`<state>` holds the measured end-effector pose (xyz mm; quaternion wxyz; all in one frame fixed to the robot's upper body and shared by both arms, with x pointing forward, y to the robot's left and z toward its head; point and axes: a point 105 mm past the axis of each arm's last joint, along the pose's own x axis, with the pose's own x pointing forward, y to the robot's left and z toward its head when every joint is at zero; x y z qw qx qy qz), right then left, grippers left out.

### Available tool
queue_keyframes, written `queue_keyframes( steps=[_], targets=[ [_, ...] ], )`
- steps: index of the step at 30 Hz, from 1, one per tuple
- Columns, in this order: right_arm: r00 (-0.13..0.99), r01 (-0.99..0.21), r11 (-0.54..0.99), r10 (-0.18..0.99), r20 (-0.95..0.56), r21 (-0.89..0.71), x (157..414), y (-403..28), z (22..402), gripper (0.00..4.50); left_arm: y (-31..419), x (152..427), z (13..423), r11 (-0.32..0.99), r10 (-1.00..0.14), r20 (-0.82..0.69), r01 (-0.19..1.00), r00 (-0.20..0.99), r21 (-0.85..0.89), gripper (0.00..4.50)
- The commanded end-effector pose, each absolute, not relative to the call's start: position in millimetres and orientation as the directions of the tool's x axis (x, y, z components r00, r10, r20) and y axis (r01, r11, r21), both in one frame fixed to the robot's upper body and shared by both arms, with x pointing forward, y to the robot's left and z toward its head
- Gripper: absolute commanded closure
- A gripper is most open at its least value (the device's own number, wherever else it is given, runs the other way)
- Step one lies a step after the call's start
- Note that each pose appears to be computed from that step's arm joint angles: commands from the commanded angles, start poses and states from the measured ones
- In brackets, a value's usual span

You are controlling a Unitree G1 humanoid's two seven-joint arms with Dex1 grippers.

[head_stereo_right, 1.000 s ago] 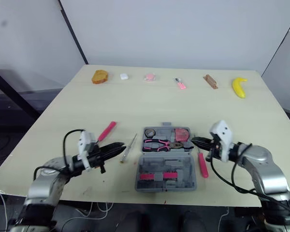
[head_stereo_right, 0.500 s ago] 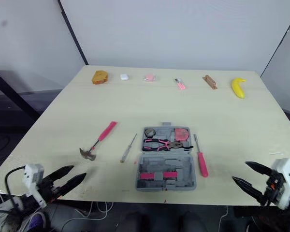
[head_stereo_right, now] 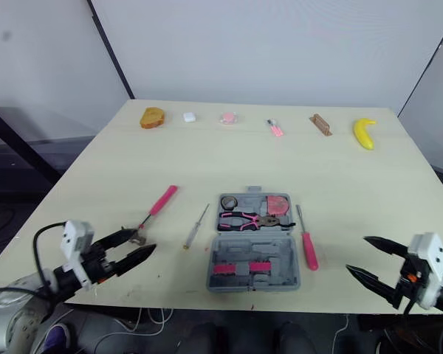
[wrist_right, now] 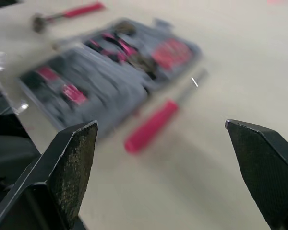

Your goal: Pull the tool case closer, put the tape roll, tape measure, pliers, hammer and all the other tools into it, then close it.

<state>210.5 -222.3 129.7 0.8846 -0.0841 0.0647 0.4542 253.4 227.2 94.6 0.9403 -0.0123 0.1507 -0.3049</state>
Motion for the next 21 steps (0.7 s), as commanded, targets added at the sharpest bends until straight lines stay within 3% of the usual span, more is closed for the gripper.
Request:
queue_keyframes(
  steps=[1,6,11,21],
  targets=[
    [0.505,-0.862,0.489,0.849,-0.154,-0.133,211.8,-198.3,157.1,0.04,215.3,264.8,93.8,0.868,-0.488,-0.378,0.482,0.787,-0.118,0.00],
    [0.414,-0.900,0.388,0.903,-0.116,-0.196,214.0,-169.5,191.7,0.04,197.9,287.1,83.3,0.924,-0.356,-0.479,0.379,0.802,-0.053,0.00],
    [0.401,-0.896,0.373,0.913,-0.078,-0.240,220.4,-156.0,210.0,0.04,180.8,299.2,72.0,0.941,-0.304,-0.530,0.337,0.791,-0.036,0.00],
    [0.351,-0.909,0.328,0.935,-0.049,-0.258,214.3,-152.4,213.1,0.04,153.5,321.3,59.5,0.959,-0.214,-0.559,0.282,0.801,0.036,0.00]
  ],
)
